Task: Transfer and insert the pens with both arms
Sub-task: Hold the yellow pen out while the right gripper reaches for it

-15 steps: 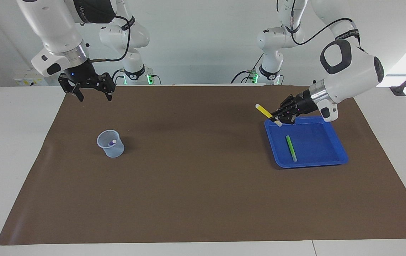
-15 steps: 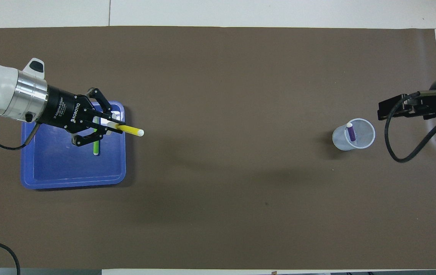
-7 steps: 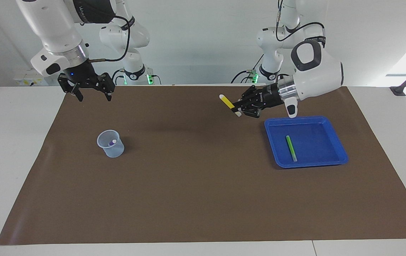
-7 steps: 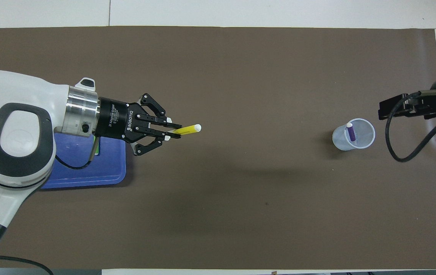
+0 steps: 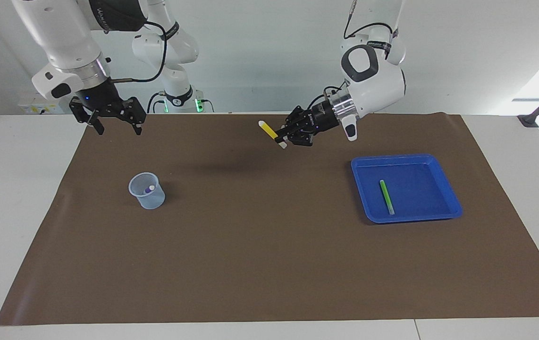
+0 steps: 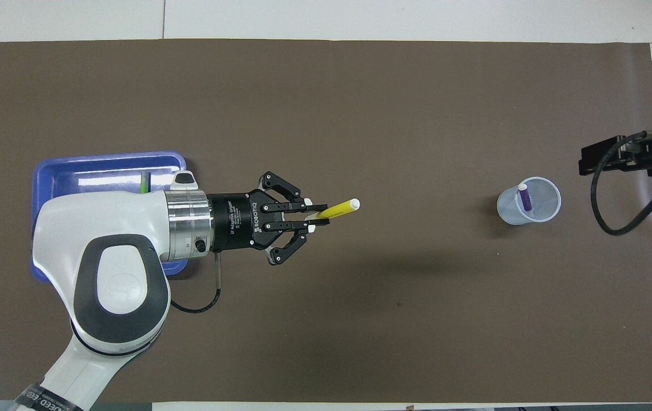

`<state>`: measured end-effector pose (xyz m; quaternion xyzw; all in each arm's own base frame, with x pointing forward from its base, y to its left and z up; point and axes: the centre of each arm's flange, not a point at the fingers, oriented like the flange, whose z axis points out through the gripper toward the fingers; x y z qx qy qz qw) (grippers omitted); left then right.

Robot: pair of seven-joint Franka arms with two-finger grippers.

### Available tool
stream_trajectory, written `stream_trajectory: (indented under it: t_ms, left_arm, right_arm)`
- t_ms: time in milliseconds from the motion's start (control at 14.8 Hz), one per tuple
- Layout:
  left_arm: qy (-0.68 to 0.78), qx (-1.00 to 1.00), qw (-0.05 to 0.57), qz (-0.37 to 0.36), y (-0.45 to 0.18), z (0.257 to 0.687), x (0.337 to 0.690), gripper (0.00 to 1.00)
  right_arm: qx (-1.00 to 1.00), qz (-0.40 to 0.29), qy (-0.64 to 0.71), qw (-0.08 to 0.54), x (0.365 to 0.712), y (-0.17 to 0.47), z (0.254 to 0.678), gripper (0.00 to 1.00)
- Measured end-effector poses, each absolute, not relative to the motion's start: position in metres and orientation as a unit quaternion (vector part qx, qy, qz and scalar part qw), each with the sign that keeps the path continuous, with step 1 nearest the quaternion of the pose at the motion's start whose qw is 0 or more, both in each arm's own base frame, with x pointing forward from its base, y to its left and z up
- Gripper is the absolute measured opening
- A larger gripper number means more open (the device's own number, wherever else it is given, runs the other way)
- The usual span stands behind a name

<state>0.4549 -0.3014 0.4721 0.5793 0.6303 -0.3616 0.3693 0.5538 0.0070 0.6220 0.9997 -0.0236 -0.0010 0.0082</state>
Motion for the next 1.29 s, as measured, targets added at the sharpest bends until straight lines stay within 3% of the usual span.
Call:
stream_trajectory:
  t_ms: [814, 1288]
  left_arm:
    - [0.637, 0.559, 0.384, -0.367, -0.298, 0.481, 0.442, 0.17]
    - [0.638, 0.558, 0.384, -0.366, -0.298, 0.481, 0.442, 0.17]
  right_arm:
    - [1.000, -0.012, -0.019, 0.007, 0.550, 0.013, 0.627, 1.00]
    - [0.993, -0.008, -0.023, -0.117, 0.546, 0.104, 0.635, 1.00]
